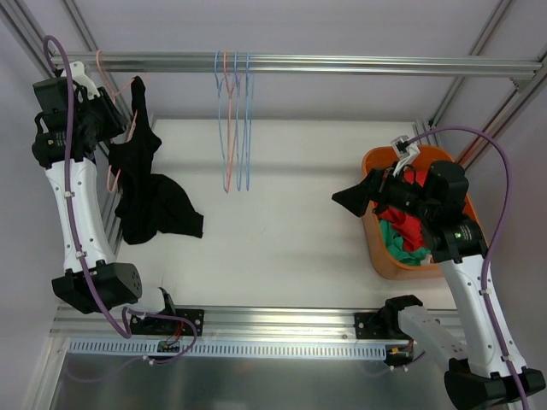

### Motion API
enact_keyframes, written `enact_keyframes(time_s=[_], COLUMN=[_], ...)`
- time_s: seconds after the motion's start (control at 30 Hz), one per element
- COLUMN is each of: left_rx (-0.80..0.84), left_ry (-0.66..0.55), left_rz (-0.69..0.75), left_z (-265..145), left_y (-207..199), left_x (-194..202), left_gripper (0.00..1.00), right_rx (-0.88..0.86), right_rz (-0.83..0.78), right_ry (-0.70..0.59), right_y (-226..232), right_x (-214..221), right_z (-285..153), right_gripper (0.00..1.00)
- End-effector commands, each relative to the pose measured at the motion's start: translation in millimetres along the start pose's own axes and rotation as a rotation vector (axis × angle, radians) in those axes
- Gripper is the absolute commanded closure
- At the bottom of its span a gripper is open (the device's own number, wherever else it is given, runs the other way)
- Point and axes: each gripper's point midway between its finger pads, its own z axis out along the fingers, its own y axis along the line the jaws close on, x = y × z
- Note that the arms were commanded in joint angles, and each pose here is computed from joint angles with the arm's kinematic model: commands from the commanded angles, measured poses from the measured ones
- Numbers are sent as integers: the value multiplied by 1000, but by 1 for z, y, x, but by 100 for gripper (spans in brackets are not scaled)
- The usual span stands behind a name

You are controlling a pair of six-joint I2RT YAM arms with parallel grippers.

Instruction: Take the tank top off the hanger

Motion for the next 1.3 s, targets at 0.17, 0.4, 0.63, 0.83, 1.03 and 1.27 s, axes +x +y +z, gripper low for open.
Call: enact_keyframes(time_s=[0.17, 0.4, 0.63, 0.83, 1.03, 1.27], left_rx=[83, 119, 250, 325, 401, 549], left_ry=[-172, -188, -254, -287, -230, -113], left_rz=[76, 98, 99, 86, 37, -76], left_z=[-23, -25, -58, -93, -114, -143], left_y=[-20, -26, -57, -77, -89, -110], left_x=[-45, -49, -61, -54, -6, 77], left_gripper=[90, 100, 100, 100, 100, 100], right_rx=[-32, -43, -55, -67, -97, -163], right_rz=[-64, -78, -89, -92, -111, -135], right_ry=[-23, -30, -36, -32, -30, -24], right_y=[6, 11, 15, 16, 23, 37], right_x=[-6, -8, -10, -9, -8, -7], right_z=[5, 3, 1, 2, -1, -7], right_gripper=[1, 0, 1, 1, 0, 0])
